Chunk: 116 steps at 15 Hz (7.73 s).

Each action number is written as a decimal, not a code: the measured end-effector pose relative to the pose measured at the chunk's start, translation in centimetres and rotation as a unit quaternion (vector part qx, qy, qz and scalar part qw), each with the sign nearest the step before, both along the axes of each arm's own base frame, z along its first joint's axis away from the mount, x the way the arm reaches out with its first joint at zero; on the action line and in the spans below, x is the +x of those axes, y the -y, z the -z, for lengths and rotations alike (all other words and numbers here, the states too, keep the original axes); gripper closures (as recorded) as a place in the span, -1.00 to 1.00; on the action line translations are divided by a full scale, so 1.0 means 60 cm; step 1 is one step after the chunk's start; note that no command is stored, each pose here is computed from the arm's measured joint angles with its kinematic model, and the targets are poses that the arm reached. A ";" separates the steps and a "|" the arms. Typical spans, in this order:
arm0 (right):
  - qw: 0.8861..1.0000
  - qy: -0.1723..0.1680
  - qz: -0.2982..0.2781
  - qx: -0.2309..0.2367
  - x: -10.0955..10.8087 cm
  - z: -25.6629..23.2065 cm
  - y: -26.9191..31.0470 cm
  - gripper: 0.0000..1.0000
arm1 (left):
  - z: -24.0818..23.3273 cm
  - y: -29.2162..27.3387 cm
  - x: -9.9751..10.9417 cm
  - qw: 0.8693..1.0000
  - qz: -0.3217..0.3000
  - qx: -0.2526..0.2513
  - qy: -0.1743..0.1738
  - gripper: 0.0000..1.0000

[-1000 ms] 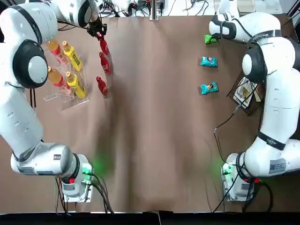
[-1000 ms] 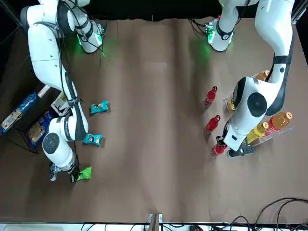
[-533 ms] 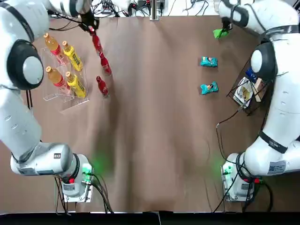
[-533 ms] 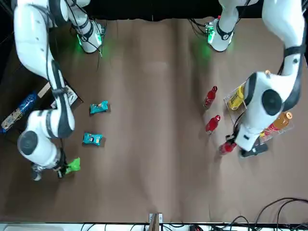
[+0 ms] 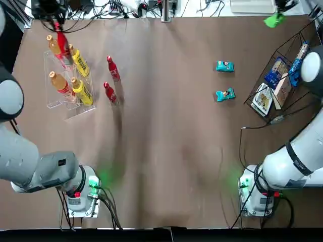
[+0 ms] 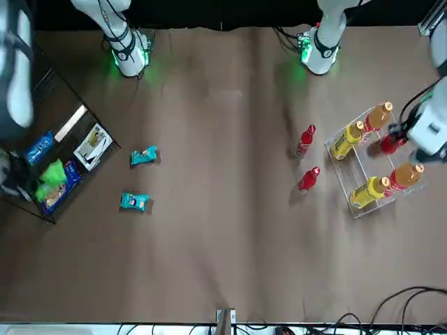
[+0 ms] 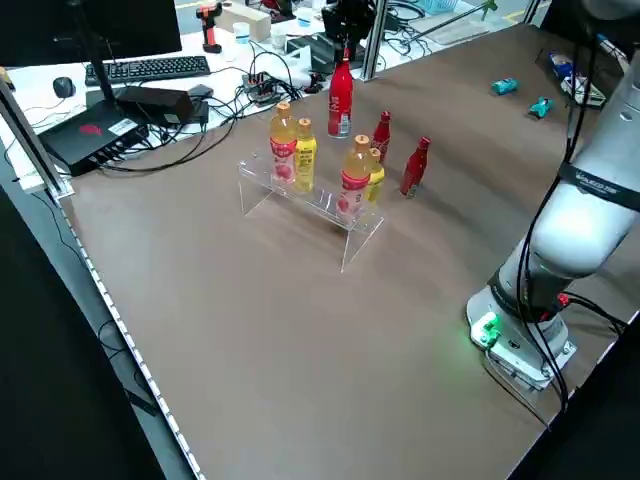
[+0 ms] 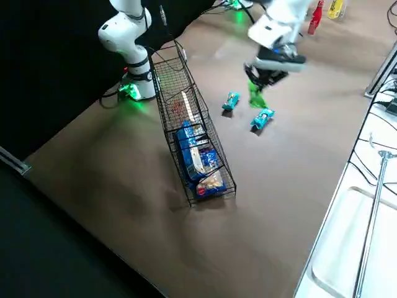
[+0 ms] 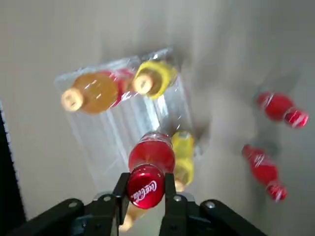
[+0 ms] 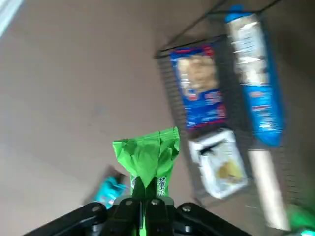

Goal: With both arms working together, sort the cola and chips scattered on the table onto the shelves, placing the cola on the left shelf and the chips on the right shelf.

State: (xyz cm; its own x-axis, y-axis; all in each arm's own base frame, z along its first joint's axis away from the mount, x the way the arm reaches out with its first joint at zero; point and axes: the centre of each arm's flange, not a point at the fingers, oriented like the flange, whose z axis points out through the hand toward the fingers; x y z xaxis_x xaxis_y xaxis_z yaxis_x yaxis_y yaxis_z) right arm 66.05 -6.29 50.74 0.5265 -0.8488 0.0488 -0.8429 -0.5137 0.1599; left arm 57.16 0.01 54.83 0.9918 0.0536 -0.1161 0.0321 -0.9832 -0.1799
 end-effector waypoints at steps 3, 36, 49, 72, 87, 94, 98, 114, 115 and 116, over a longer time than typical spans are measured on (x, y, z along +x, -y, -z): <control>0.999 -0.031 -0.022 0.001 -0.088 -0.108 0.107 0.94 | -0.058 -0.100 -0.063 0.999 0.029 -0.003 -0.026 0.37; 0.979 -0.087 -0.179 -0.046 -0.130 -0.112 0.310 -0.15 | 0.056 -0.315 -0.265 0.998 -0.002 -0.041 0.042 0.37; 0.967 -0.151 -0.203 0.005 -0.123 -0.111 0.115 -0.32 | 0.058 -0.308 -0.265 0.997 -0.009 -0.063 0.053 0.37; 0.976 -0.049 0.210 0.027 0.013 0.473 -0.225 -0.42 | 0.011 -0.159 -0.141 0.994 0.019 -0.062 0.085 -0.99; 0.971 -0.038 0.237 0.009 0.027 0.482 -0.256 0.76 | 0.311 0.250 0.041 0.994 0.030 -0.095 0.034 -0.99; 0.989 -0.089 0.113 -0.018 0.026 0.193 -0.191 0.76 | 0.346 0.252 0.041 0.996 0.026 -0.085 0.021 -0.84; 0.990 -0.138 -0.003 -0.017 -0.093 -0.071 -0.035 0.76 | 0.358 0.274 0.029 0.997 0.012 -0.081 0.015 -0.67; 0.977 -0.191 -0.071 -0.061 -0.179 -0.120 0.205 0.74 | 0.379 0.284 0.007 0.998 -0.003 -0.070 0.000 -0.02; 0.977 -0.192 -0.073 -0.061 -0.178 -0.116 0.203 0.74 | 0.377 0.283 0.007 0.998 -0.003 -0.069 -0.001 0.06; 0.976 -0.193 -0.074 -0.061 -0.177 -0.113 0.201 0.67 | 0.375 0.283 0.007 0.998 -0.003 -0.068 0.000 0.13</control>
